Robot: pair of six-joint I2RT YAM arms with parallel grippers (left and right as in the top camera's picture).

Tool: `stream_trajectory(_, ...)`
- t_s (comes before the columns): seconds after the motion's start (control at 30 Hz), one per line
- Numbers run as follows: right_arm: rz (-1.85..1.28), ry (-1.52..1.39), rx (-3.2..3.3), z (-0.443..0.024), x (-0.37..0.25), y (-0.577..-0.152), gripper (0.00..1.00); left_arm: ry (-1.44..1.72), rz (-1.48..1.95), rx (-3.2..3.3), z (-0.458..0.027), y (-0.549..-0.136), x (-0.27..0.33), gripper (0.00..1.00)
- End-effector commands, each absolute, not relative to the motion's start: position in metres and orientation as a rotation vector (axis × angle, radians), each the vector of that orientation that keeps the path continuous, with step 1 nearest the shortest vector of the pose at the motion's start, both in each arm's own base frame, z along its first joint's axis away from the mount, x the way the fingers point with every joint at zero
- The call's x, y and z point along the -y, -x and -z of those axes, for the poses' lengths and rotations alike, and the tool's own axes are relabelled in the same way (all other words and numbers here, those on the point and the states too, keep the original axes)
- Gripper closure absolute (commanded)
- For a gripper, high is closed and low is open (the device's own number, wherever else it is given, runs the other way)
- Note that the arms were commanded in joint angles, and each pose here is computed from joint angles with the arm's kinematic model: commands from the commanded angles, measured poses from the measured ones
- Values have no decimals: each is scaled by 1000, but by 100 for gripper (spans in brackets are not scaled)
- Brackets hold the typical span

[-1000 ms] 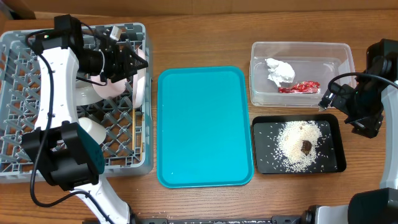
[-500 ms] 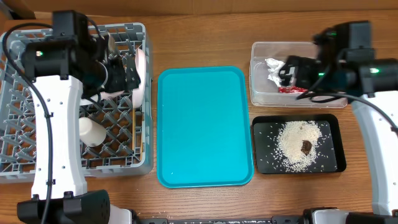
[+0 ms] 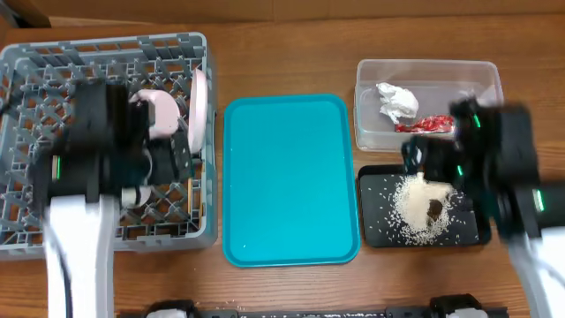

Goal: Sort waste into correct bins and load items into the dishwasher

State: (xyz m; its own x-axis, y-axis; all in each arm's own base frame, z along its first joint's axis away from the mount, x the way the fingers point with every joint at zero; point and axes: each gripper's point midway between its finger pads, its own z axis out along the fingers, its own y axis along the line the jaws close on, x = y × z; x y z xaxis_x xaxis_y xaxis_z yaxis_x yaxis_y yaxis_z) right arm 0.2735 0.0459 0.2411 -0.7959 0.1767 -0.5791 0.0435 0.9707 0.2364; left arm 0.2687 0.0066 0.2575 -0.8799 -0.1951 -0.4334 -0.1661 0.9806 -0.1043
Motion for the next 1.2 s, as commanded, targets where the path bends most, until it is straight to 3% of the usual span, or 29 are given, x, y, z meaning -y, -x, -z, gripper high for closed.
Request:
stream_trajectory(0.0,-180,-307,-2309,-252,-17,-238,0,182,75,-2397,-272,-226,-5,0)
stream_trajectory(0.13,-175,-318,-2210,-264,-9,-200,0,158,79,-2143,-270,-175,-2,0)
stream_trajectory(0.33,-170,-320,-2231,-259,-8,-195,0,163,78,-2195,-249,-138,-1,0)
stream_trajectory(0.77,-154,-326,-2247,-251,-5,-183,0,162,78,-2193,-250,-138,-1,0)
stream_trajectory(0.9,-214,-302,-2011,-262,-8,-201,0,162,78,-2193,-250,-138,-1,0)
stream_trajectory(1.17,-302,-255,-1553,-239,-11,-229,0,162,78,-2193,-250,-138,-1,0)
